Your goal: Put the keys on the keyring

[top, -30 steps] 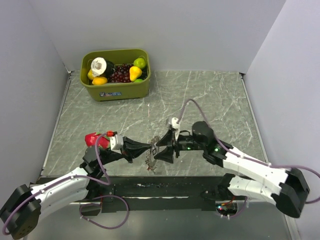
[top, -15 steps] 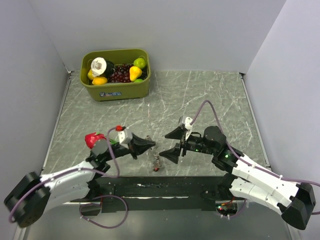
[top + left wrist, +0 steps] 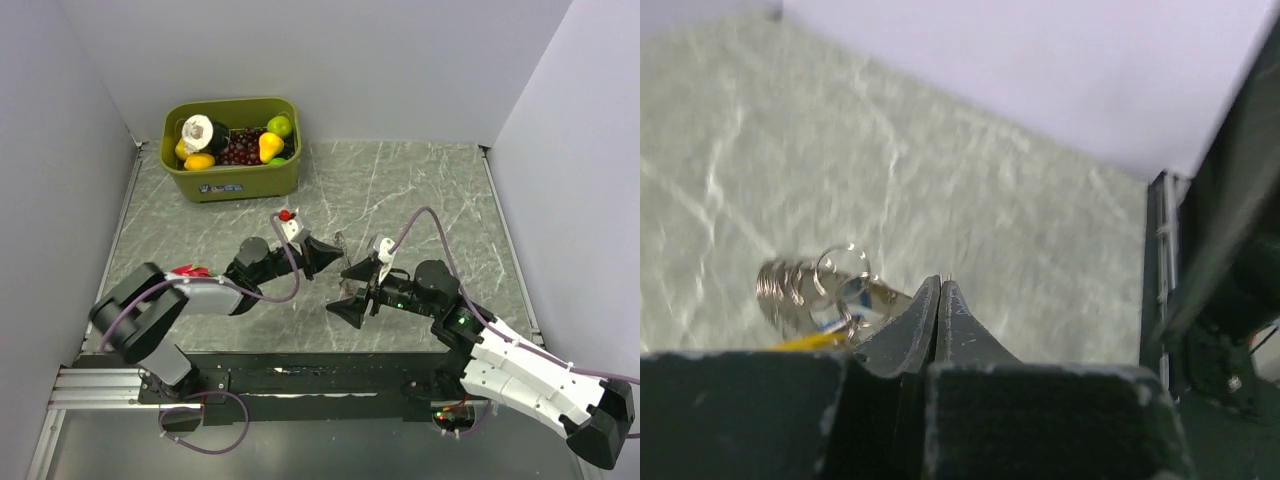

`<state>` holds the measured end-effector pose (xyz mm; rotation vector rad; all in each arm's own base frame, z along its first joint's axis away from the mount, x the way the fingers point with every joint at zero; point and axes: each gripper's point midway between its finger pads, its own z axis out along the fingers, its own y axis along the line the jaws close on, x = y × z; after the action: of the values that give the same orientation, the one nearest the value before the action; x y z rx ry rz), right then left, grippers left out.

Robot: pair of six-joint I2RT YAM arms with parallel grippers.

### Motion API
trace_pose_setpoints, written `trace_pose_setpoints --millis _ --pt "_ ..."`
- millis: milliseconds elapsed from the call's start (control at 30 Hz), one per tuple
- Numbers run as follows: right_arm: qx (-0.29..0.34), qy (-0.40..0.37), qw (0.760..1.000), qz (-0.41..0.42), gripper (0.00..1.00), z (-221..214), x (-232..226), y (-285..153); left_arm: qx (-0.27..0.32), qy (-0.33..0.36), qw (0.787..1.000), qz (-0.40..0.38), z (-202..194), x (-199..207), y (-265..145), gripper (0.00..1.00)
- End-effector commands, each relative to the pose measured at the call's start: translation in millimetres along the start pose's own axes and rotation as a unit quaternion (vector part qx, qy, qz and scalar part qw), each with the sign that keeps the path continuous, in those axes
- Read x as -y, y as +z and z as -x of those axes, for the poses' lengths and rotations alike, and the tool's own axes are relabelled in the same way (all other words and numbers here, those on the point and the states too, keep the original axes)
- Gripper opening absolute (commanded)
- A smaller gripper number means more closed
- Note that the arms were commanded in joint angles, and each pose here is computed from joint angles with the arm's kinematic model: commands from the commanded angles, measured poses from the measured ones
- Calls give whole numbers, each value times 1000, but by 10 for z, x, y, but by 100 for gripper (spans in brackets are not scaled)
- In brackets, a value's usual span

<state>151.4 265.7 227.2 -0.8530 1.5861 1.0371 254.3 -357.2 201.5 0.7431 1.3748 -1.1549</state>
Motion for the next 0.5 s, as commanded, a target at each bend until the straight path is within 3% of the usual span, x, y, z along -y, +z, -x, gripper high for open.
trace_pose_setpoints --millis 0,133,233,333,400,433,467 --pt "-5 14 1000 -26 100 -125 104 -18 10 -41 999 16 -314 -83 -48 1" --pt "-9 25 999 -27 100 -192 114 -7 -14 -88 996 32 -722 -45 -300 2" --pt "-10 27 999 -25 100 -192 112 17 -11 -100 993 56 -786 -28 -460 13" --pt "-12 27 999 -21 100 -178 110 45 -25 -99 991 84 -843 -43 -562 52" --pt "-11 29 999 -19 100 -160 100 58 -34 -93 990 99 -870 -42 -610 64" --pt "-9 28 999 -19 100 -146 100 64 -34 -92 989 108 -830 -42 -633 89" --pt "-7 28 999 -20 100 -122 104 64 -28 -91 988 123 -786 -84 -657 94"
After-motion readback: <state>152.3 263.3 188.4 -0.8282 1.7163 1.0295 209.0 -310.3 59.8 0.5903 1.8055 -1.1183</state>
